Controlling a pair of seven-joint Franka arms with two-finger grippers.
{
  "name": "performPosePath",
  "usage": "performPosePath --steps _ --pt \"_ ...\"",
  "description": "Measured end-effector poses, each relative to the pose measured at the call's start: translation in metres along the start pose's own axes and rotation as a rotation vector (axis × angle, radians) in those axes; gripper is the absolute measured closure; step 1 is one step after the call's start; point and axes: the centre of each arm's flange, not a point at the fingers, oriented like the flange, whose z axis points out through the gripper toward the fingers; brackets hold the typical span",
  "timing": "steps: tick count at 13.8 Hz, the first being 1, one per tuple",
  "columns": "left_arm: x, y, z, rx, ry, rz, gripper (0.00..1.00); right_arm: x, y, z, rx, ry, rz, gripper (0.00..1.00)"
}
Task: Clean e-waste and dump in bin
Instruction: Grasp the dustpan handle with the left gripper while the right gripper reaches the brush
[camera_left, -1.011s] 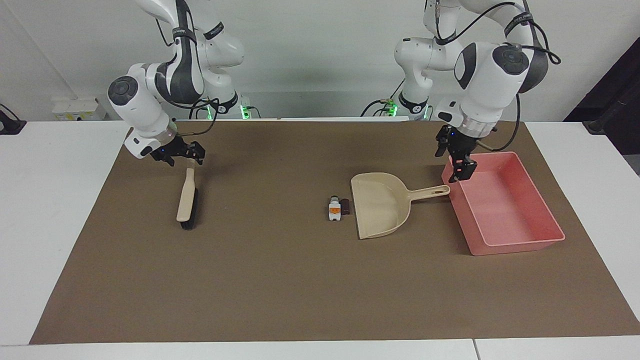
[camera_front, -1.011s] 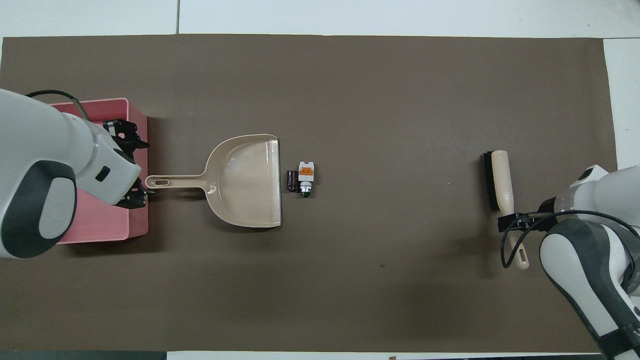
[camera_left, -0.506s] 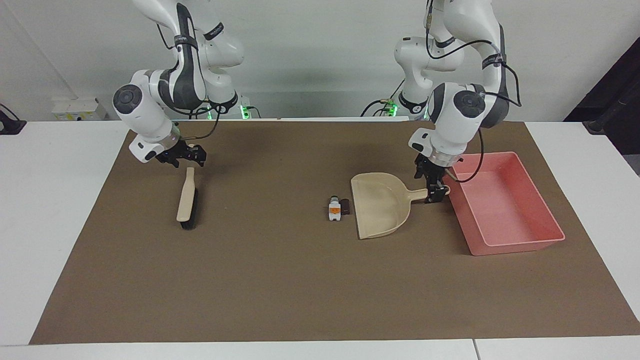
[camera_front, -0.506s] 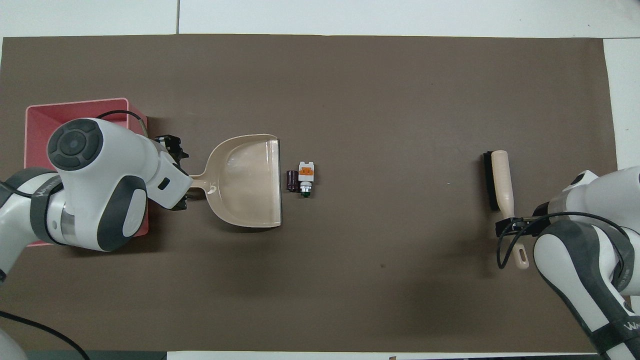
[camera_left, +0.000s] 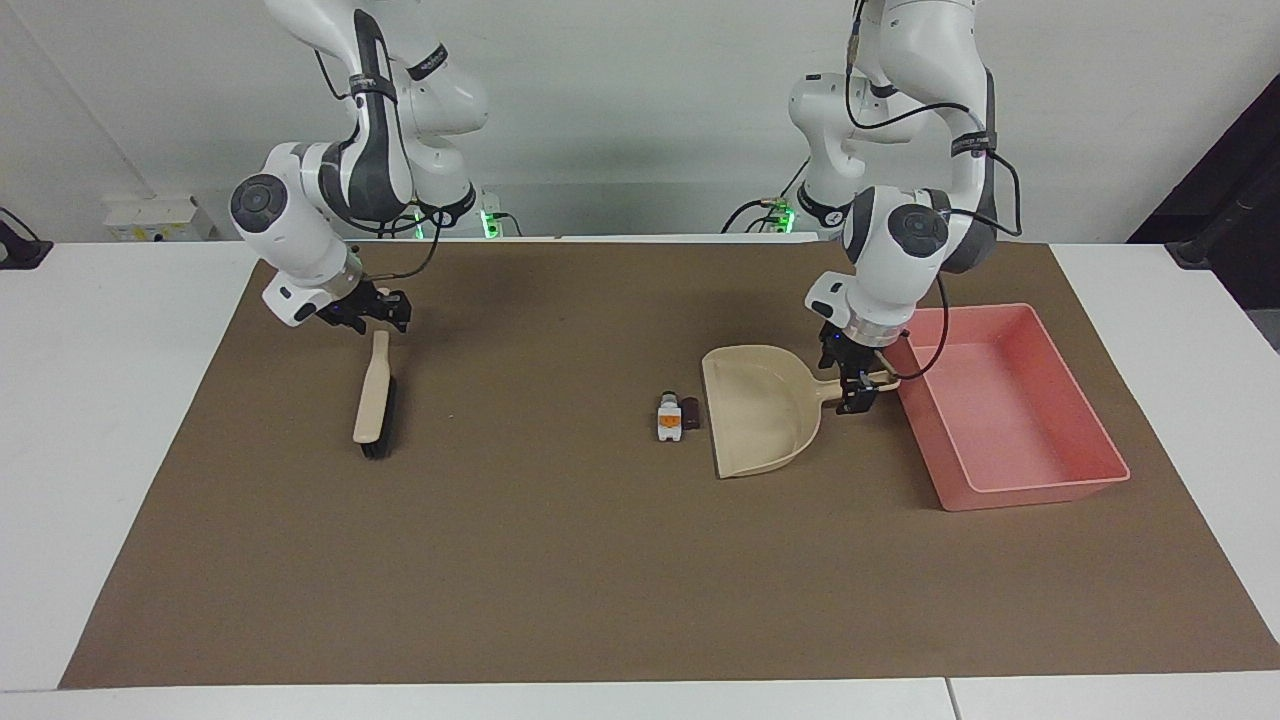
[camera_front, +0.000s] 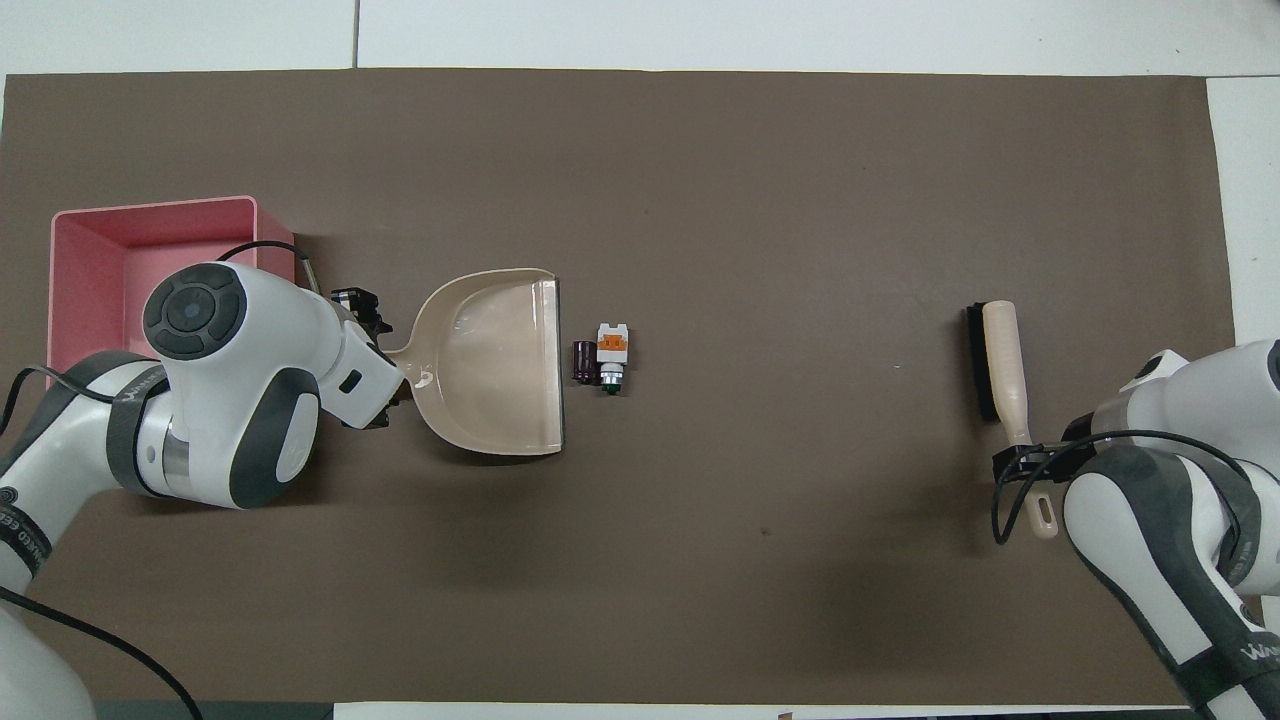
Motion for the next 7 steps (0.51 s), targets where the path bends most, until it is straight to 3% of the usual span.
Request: performPosePath --steps 6,7 --pt "-0.0001 0.0020 0.0056 0.024 0.008 0.001 0.15 -0.0034 0.0076 0.0049 0.006 -0.010 -0.046 0.35" --pt "0.0006 0.0016 0.0051 0.030 0.010 0.002 0.26 -0.0038 0.0080 0.0055 0.006 -0.011 -0.045 0.37"
